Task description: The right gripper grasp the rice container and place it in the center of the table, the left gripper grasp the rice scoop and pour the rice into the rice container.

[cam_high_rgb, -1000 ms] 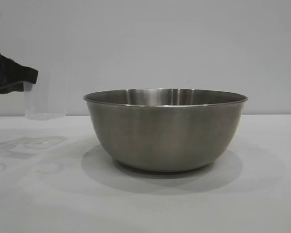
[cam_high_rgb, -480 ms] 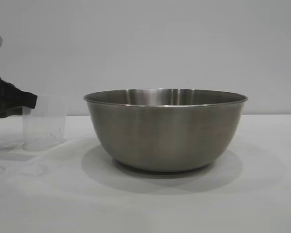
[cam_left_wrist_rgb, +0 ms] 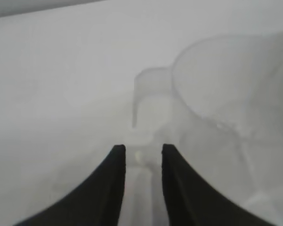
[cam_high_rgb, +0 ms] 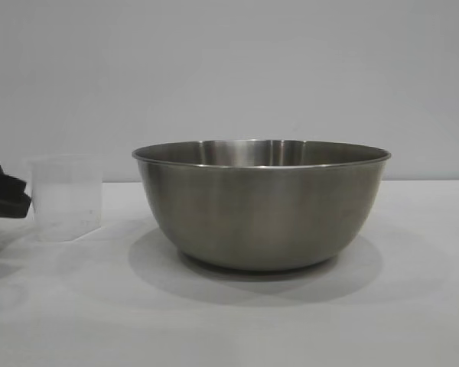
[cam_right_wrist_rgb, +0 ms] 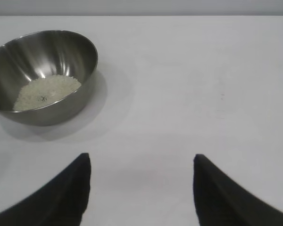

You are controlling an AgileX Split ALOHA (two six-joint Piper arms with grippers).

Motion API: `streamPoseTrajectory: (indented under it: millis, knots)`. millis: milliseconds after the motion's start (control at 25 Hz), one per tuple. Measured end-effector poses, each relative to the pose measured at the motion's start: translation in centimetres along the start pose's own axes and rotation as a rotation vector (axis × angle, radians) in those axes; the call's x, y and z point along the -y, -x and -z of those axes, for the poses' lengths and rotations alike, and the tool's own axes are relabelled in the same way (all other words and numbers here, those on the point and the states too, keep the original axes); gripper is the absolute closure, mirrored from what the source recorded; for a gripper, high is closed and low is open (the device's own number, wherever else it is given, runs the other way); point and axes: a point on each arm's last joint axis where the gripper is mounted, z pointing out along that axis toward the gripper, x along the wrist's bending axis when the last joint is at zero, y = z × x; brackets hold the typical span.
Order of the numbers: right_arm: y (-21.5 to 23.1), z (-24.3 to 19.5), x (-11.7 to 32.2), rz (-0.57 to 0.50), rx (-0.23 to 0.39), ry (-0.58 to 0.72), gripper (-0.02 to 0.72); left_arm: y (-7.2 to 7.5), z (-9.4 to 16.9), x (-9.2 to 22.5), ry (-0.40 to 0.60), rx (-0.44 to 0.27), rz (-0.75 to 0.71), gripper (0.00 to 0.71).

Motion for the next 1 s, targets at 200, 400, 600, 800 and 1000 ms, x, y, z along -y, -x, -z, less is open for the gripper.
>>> streamPoseTrajectory:
  millis: [200, 400, 600, 800, 1000]
  knots:
    - [0.0, 0.0, 0.0, 0.0, 0.0, 0.0, 0.258, -2.7, 0.7, -1.7, 0.07, -0.079, 0.078, 0.446]
    - [0.0, 0.0, 0.0, 0.0, 0.0, 0.0, 0.258, -4.2, 2.6, -5.0, 0.19, -0.062, 0.0, 0.446]
    - [0.0, 0.0, 0.0, -0.007, -0.005, 0.0, 0.258, -2.9, 6.4, -10.0, 0.294, -0.044, -0.141, 0.446]
    - [-0.1, 0.0, 0.0, -0.009, -0.006, 0.0, 0.258, -2.0, 10.2, -12.8, 0.343, -0.064, -0.153, 0.446]
    - [-0.1, 0.0, 0.0, -0.011, -0.006, 0.0, 0.258, -0.6, 15.1, -13.9, 0.319, -0.065, -0.216, 0.446]
